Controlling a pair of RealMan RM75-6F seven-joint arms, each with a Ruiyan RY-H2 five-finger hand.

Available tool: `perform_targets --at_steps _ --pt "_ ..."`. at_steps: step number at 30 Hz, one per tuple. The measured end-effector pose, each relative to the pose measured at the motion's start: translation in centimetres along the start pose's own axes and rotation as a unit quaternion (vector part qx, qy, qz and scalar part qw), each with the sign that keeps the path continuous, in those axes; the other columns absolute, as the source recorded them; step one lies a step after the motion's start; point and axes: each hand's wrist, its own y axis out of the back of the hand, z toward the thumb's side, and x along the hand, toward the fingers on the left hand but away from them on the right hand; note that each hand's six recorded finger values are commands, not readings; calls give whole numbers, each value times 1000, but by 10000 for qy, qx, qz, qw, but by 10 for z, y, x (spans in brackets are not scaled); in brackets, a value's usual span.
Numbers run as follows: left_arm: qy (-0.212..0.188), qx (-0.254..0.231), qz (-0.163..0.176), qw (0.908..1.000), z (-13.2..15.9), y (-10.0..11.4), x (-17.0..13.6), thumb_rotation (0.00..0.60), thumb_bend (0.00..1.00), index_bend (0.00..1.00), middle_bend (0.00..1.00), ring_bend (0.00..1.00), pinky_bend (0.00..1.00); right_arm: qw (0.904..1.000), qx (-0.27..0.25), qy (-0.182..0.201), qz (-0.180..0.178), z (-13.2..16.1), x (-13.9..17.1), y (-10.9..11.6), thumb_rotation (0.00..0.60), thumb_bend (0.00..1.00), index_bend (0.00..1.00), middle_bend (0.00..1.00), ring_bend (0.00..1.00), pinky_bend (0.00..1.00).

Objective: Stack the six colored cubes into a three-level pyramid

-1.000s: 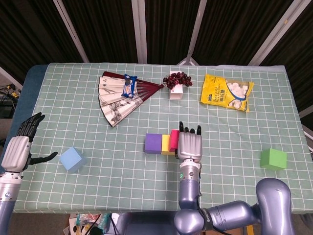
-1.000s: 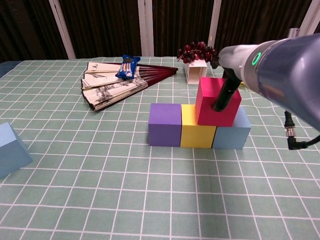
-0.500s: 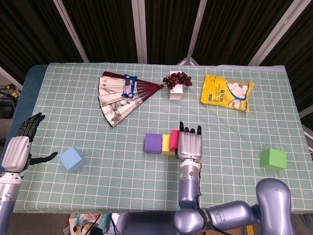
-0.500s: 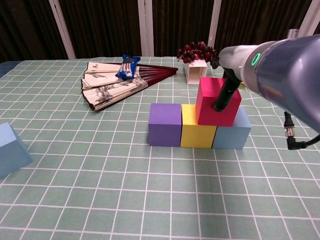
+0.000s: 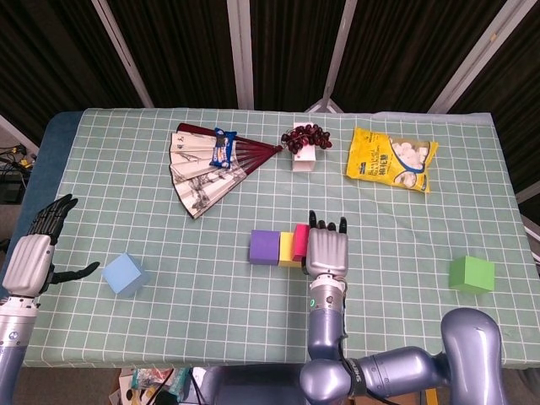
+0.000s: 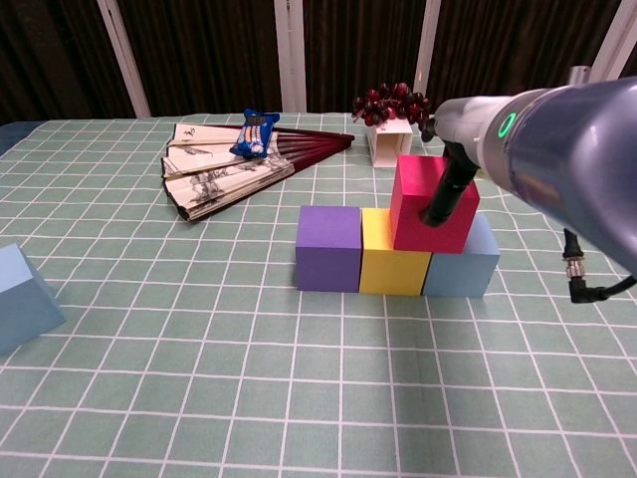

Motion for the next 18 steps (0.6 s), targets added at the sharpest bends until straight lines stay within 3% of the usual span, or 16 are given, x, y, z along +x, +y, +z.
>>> perform_targets --at_steps 5,18 --pt "4 5 -3 10000 0 0 0 600 107 0 4 7 35 10000 5 29 59 0 1 -2 600 381 0 227 79 0" --pt "8 26 -6 10000 0 0 0 600 107 0 4 7 35 9998 43 97 153 1 1 -4 600 381 0 71 0 0"
